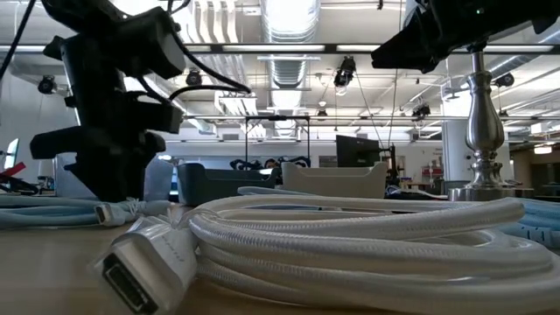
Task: Pick & Place USB Port
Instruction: Put the top left blue HDMI cable into the gray bin
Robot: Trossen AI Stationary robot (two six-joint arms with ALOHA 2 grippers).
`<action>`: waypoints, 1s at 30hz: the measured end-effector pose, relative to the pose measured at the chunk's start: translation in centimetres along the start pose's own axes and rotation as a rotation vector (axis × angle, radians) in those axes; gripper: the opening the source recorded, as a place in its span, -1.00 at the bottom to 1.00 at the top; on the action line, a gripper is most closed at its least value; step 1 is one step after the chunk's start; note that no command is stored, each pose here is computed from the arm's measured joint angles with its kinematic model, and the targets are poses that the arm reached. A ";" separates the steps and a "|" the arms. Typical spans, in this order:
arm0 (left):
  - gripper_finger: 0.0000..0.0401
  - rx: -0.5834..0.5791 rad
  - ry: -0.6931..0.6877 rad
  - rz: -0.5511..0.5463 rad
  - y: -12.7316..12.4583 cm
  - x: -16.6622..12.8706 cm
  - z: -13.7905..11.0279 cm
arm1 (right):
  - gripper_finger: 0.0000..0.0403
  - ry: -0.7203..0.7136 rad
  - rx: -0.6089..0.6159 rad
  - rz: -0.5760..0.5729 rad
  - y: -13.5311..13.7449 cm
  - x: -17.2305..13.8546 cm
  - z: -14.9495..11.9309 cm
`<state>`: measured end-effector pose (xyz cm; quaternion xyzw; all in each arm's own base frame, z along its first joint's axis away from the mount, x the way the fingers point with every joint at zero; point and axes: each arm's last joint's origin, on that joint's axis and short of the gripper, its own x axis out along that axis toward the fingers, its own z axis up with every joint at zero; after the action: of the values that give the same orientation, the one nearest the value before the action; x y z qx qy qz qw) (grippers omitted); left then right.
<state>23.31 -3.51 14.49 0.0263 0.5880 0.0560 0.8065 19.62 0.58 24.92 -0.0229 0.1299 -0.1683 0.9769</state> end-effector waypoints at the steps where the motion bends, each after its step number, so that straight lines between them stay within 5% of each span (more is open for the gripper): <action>1: -0.11 -0.002 0.010 -0.001 0.0 0.2 0.0 | 0.02 0.000 0.001 0.000 0.0 0.0 0.0; 6: -0.21 -0.002 0.055 -0.025 -0.3 1.0 0.1 | 0.02 0.000 0.001 0.002 0.0 0.0 0.0; 13: -0.81 -0.050 -0.005 -0.063 -0.5 -0.3 2.0 | 0.02 0.010 0.036 0.002 0.0 0.0 -0.4; 22: -0.80 -0.119 -0.225 -0.047 -0.3 -5.3 6.5 | 0.02 0.032 0.109 0.008 0.1 0.1 -1.0; 26: -0.77 -0.120 -0.251 0.099 0.4 -8.3 7.8 | 0.02 0.049 0.124 0.007 0.0 0.1 -1.2; 30: -0.77 -0.165 -0.200 0.371 1.6 -11.6 7.9 | 0.02 0.054 0.141 0.007 0.1 0.1 -1.3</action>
<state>27.25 -3.13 28.05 0.0737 0.4838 0.2484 0.8359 19.36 0.61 23.65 0.0508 0.1440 -0.1743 0.9728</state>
